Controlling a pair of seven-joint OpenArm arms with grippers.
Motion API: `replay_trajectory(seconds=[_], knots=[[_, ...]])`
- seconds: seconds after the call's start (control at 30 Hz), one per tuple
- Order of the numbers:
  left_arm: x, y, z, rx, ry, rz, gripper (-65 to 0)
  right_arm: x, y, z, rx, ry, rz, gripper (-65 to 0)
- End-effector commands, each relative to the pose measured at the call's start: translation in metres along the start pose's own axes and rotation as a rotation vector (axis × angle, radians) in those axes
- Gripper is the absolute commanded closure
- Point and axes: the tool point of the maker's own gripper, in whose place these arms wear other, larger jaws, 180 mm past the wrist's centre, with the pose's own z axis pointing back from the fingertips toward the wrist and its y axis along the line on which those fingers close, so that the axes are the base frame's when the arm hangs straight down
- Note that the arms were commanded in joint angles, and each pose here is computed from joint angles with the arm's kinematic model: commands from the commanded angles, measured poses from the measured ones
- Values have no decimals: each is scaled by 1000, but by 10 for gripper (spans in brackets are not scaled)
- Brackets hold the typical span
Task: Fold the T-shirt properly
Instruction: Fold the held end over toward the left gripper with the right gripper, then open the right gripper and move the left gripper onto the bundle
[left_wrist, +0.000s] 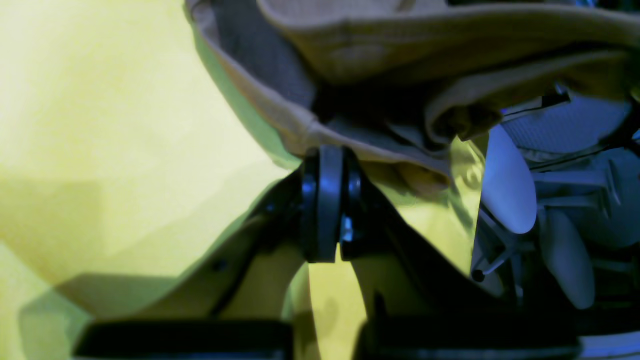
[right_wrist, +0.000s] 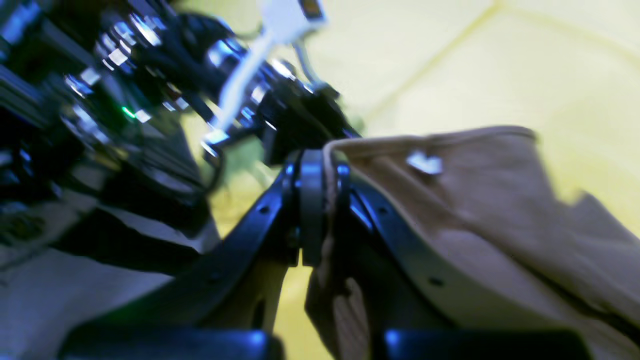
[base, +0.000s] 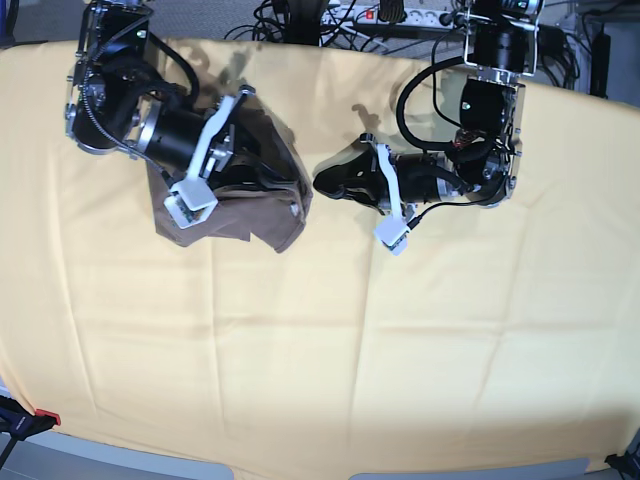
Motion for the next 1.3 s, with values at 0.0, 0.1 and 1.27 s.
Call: replay_trajectory(seconds=[0.0, 0.1, 1.27], knots=[[19, -5, 3, -21, -54, -30, 0, 13, 10, -4, 32, -49, 22, 0], [19, -6, 3, -24, -57, -29, 0, 3, 21, -20, 50, 2, 44, 0], [85, 31, 31, 143, -62, -241, 0, 47, -49, 74, -460, 44, 348, -433]])
